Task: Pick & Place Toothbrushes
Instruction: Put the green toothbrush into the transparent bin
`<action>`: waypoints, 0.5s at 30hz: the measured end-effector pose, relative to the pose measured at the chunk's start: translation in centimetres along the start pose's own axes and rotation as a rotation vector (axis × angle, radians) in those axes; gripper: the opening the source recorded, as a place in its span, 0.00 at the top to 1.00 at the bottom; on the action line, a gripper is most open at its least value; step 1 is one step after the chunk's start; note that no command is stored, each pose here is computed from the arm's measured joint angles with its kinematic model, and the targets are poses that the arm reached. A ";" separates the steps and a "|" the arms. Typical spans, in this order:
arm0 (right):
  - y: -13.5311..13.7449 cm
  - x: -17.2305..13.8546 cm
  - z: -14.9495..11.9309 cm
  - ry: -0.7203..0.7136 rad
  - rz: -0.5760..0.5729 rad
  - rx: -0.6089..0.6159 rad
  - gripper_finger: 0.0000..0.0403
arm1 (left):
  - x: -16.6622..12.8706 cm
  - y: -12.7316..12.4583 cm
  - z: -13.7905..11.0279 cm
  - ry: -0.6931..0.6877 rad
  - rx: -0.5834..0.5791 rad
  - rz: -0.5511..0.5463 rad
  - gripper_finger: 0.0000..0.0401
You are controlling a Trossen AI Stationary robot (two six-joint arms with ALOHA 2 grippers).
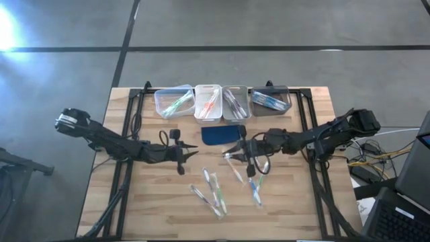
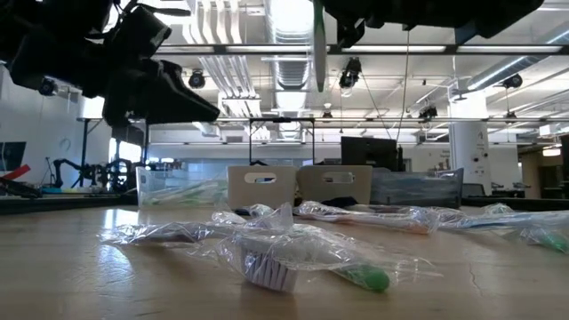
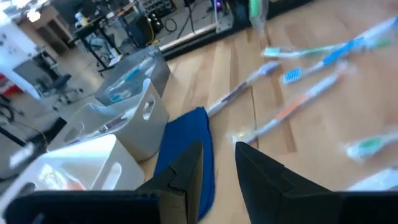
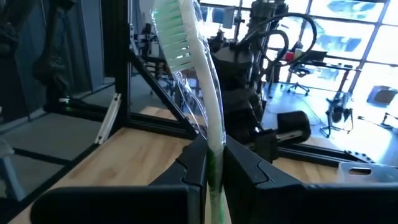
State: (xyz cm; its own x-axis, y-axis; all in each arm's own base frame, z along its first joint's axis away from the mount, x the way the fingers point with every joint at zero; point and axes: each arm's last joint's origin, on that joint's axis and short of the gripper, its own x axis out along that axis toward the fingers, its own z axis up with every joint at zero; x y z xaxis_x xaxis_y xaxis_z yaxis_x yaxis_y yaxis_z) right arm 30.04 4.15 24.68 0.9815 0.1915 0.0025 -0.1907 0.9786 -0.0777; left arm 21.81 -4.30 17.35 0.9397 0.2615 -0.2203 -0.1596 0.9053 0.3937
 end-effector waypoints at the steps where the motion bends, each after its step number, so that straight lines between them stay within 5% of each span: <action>1: 0.0 0.0 0.0 0.000 0.001 0.000 0.93 | 0.0 0.0 0.0 0.000 0.021 -0.001 0.75; 15: 0.0 0.1 0.3 -0.014 -0.002 -0.024 0.93 | 0.5 0.9 2.9 -0.203 -0.022 -0.012 0.75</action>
State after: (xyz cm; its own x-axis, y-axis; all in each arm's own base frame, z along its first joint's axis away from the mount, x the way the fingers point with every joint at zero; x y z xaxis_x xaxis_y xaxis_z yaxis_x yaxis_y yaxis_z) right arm 30.11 4.15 24.97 0.9814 0.1910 0.0169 -0.1884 0.9768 -0.1016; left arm 23.03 -4.37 20.21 0.9829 0.1796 -0.0398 -0.1522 0.9155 0.3724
